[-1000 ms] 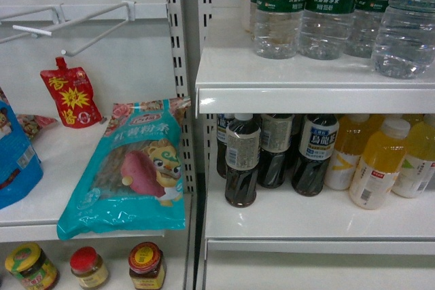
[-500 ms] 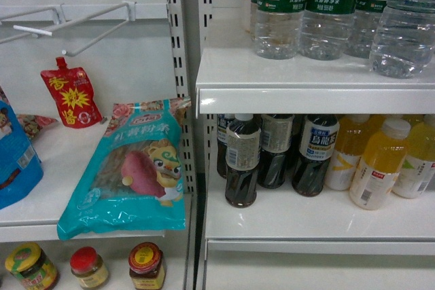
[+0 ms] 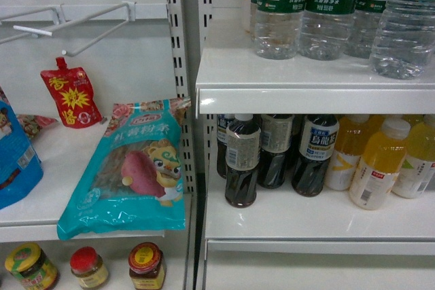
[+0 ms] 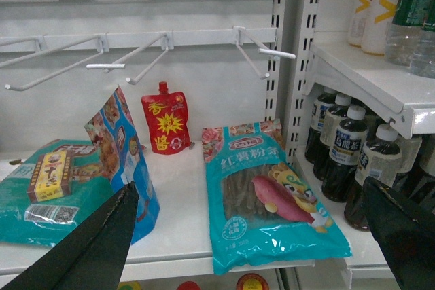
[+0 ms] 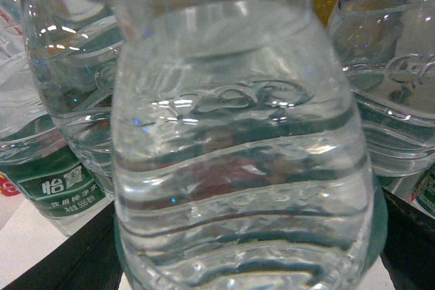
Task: Move water from second to third shelf
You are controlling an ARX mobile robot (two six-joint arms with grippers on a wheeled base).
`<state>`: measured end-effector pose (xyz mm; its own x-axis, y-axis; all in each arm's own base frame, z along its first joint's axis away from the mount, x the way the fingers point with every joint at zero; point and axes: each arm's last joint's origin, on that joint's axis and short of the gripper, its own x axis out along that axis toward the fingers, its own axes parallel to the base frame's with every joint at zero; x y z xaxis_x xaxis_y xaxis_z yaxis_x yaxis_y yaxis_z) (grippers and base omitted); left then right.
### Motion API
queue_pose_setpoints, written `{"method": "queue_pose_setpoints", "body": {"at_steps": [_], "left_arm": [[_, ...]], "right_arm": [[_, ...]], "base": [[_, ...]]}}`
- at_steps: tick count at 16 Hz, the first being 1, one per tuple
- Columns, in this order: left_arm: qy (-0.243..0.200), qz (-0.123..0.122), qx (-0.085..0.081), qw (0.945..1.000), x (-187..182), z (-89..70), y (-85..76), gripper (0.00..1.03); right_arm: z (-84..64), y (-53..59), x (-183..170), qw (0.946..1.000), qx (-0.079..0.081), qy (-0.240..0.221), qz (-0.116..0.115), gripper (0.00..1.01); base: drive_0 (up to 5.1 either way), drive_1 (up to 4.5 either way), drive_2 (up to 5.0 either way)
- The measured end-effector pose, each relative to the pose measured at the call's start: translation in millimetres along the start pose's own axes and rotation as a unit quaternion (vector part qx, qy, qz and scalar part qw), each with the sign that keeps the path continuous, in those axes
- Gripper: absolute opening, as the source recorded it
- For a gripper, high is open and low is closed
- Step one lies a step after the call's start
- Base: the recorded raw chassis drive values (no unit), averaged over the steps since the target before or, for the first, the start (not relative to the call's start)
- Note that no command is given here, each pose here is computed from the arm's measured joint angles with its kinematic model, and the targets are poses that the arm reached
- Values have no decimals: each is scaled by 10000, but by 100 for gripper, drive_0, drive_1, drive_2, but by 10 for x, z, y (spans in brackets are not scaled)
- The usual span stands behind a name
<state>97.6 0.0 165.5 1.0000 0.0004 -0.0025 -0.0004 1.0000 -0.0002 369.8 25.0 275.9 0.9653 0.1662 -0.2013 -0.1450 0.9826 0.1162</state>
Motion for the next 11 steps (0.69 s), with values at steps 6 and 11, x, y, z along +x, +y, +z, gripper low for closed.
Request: {"method": "queue_pose_setpoints", "body": {"at_steps": [6,11], "left_arm": [[0,0,2,10000,0,0,0,98],[0,0,2,10000,0,0,0,98]], "right_arm": [[52,24,-179,9999,-96,-98,-12,98],[-16,33,-429,9980,-479,-338,-254,98]], "base": [[0,0,0],[0,0,0]]}}
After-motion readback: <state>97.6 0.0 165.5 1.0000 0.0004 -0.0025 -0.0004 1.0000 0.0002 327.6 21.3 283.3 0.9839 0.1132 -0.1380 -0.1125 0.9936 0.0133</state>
